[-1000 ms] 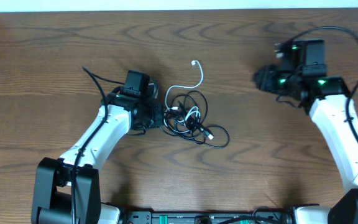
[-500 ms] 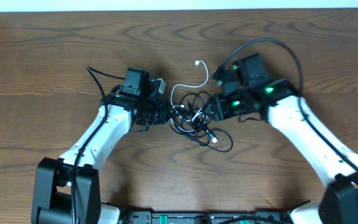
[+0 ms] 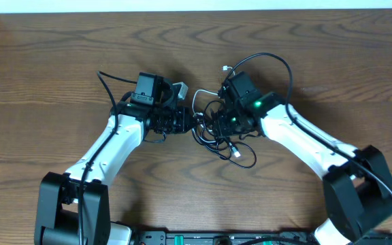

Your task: Untangle cables

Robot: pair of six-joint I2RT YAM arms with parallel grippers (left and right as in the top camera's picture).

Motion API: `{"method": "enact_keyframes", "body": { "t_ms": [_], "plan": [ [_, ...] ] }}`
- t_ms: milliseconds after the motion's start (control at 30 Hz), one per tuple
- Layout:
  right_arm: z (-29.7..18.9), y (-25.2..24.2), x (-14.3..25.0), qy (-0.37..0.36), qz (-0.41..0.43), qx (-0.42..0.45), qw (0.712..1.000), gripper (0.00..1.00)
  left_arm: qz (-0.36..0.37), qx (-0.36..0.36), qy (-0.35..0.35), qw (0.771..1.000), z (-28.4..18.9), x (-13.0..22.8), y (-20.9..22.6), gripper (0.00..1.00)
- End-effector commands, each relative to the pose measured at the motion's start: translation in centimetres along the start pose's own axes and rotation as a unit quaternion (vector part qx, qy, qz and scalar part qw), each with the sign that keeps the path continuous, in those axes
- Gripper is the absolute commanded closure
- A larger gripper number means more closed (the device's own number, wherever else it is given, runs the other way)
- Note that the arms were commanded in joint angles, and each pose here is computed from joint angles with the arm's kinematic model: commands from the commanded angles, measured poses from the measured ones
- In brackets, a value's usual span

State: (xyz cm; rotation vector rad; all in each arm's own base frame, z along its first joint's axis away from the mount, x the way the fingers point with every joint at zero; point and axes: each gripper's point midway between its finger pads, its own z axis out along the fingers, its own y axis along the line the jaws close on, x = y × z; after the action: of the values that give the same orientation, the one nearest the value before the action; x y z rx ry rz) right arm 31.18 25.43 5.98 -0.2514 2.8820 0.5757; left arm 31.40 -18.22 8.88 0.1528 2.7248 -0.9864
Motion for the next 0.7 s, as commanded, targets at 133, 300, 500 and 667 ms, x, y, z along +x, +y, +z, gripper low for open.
{"method": "enact_keyframes", "body": {
  "t_ms": [133,300,500,667],
  "plan": [
    [2.1,-0.8,0.3,0.007,0.077,0.029,0.997,0.69,0.005,0.013,0.005,1.0,0.1,0.2,-0.3,0.92],
    [2.1,-1.4,-0.5,-0.011,0.083,0.042,0.996,0.99,0.004,0.012,0.006,1.0,0.1,0.3,-0.2,0.93],
    [-0.8,-1.9,-2.7,-0.041,0.093,0.018,0.995,0.99,-0.015,-0.056,0.019,0.998,0.0,1.3,2.2,0.93],
    [-7.3,-2.2,-6.0,-0.122,0.096,-0.016,0.988,0.99,-0.027,-0.166,0.021,0.986,-0.9,1.9,6.0,0.93]
  ]
}}
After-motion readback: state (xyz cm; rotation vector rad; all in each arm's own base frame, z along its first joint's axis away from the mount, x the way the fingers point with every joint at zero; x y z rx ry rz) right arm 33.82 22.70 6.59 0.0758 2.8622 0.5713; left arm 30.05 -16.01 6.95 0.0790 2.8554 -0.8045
